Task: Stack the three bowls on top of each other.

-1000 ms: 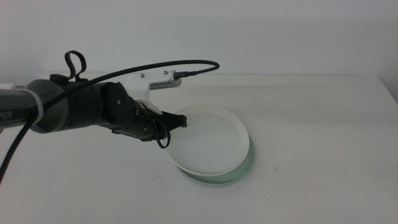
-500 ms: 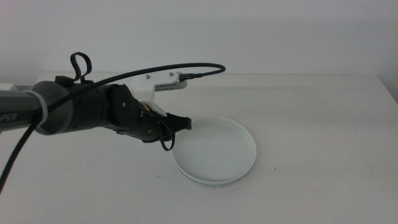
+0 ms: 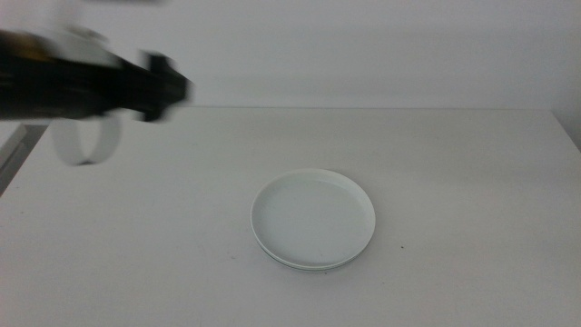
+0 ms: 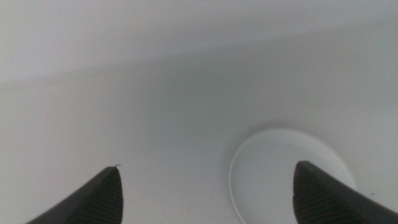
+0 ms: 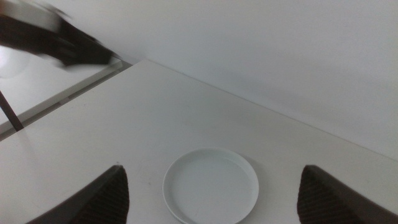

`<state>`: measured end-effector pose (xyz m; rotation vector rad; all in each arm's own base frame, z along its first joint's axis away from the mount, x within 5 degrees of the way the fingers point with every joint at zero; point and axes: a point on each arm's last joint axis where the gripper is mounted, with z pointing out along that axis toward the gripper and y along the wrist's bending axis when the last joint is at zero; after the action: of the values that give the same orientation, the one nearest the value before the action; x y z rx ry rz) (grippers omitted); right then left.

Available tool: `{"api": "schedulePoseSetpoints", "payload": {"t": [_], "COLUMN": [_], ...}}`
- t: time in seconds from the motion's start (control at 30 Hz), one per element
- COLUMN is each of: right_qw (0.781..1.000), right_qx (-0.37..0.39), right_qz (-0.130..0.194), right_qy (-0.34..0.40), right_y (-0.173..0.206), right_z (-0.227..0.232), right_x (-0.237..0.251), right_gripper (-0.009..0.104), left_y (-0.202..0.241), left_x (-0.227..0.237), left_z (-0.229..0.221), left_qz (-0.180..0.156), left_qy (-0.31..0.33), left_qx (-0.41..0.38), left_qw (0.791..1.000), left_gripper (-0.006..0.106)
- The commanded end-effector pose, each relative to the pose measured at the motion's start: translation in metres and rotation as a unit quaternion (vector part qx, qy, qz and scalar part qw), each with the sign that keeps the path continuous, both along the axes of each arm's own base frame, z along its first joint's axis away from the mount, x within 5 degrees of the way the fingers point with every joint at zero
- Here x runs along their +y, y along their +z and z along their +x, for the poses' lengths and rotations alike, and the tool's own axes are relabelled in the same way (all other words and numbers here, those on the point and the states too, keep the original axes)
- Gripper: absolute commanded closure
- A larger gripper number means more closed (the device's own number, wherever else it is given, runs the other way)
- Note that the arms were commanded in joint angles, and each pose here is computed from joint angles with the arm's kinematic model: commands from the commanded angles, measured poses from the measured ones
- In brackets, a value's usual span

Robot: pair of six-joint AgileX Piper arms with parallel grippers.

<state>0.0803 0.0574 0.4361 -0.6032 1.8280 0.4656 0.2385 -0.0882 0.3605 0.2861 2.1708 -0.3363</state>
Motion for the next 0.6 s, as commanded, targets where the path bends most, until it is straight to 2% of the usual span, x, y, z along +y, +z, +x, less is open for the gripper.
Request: {"api": "schedulePoseSetpoints", "payload": {"t": [0.0, 0.07, 0.2, 0.57], "right_qw": [1.000, 1.000, 1.000, 1.000], "right_qx": [-0.004, -0.004, -0.004, -0.004], "right_qz": [-0.001, -0.001, -0.001, -0.001], "right_qy": [-0.005, -0.005, -0.005, -0.005], "right_y": [-0.001, -0.001, -0.001, -0.001], "right_z": [0.000, 0.000, 0.000, 0.000], "right_x": [-0.001, -0.001, -0.001, -0.001], "right_gripper": [0.018, 0.018, 0.018, 0.018], "left_y": [0.034, 0.052, 0.061, 0.063], "left_x": [0.022, 0.040, 0.060, 0.063], "left_z": [-0.053, -0.093, -0.135, -0.136], "left_qz": [0.004, -0.008, -0.030, -0.025], "left_qy": [0.005, 0.031, 0.075, 0.086], "left_qx": [-0.033, -0.074, -0.126, -0.133], "left_qw": [0.999, 0.997, 0.989, 0.987], "left_gripper": [0.007, 0.007, 0.007, 0.007]}}
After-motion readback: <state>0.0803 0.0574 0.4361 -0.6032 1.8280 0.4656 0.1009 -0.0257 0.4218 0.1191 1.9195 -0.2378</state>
